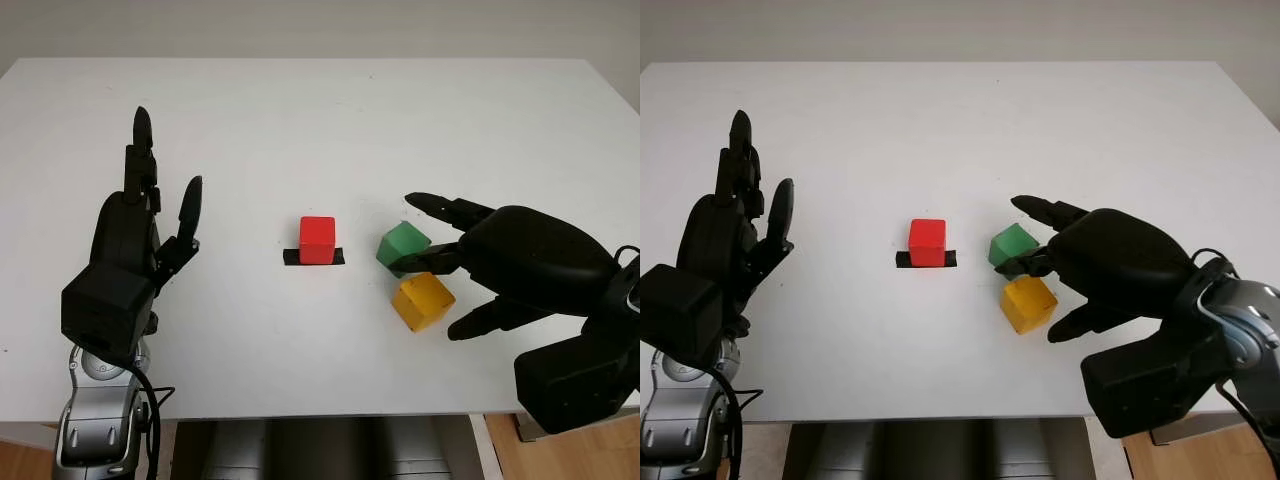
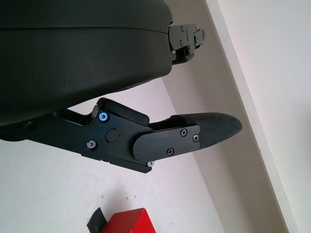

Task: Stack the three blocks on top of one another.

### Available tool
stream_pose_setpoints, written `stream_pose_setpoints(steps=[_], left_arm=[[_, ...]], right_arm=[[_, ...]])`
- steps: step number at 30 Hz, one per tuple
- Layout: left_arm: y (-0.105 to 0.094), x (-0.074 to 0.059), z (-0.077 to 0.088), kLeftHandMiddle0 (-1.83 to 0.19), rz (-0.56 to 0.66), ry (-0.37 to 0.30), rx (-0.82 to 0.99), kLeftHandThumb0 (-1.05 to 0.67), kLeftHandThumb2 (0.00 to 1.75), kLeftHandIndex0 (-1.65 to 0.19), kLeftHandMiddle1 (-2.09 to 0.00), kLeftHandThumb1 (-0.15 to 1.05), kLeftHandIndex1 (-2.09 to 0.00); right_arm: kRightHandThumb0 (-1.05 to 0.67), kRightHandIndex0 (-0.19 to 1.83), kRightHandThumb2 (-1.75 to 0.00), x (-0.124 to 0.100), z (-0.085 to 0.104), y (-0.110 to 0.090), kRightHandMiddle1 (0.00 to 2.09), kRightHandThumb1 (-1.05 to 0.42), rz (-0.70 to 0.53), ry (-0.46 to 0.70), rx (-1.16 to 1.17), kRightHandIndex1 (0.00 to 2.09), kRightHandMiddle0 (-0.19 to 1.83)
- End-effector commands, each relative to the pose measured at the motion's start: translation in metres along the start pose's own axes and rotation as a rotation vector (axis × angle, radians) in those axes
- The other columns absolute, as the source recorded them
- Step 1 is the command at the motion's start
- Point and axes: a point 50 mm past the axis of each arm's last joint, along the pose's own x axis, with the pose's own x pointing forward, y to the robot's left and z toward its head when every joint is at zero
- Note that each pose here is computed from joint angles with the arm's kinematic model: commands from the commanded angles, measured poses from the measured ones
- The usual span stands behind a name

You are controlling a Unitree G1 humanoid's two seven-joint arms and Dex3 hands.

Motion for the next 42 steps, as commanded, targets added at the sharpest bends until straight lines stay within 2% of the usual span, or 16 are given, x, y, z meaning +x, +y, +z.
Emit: stream_pose_setpoints(steps=[1,20,37,41,42], left_arm=[[0.0,-0.002,0.004,0.18,-0.001,-0.011,0.003,-0.7,0.57,0.14,-0.06,1.05,-0.06],[-0.004,-0.002,0.002,0.17,0.005,-0.009,-0.003,-0.7,0.54,0.13,-0.06,1.05,-0.06],[-0.005,-0.002,0.003,0.15,0.008,-0.015,0.012,-0.72,0.53,0.12,-0.06,1.05,-0.06],[-0.006,-0.003,0.002,0.14,0.008,-0.014,0.016,-0.72,0.54,0.11,-0.06,1.05,-0.06],[-0.006,-0.003,0.002,0.14,0.008,-0.013,0.017,-0.72,0.54,0.11,-0.06,1.05,-0.06]], right_arm=[[-0.56,0.02,-0.06,0.0,0.0,-0.003,0.05,-0.83,-0.01,-0.008,-0.007,0.05,0.61],[-0.49,0.09,-0.06,0.005,-0.005,0.006,0.12,-0.84,-0.022,-0.039,0.028,0.07,0.77],[-0.43,0.19,-0.06,0.012,-0.01,0.015,0.21,-0.85,-0.053,-0.047,-0.036,0.08,0.86],[-0.41,0.23,-0.06,0.013,-0.011,0.016,0.25,-0.85,-0.079,-0.057,-0.022,0.09,0.9],[-0.4,0.25,-0.06,0.013,-0.011,0.016,0.35,-0.86,-0.081,-0.057,-0.024,0.08,0.87]])
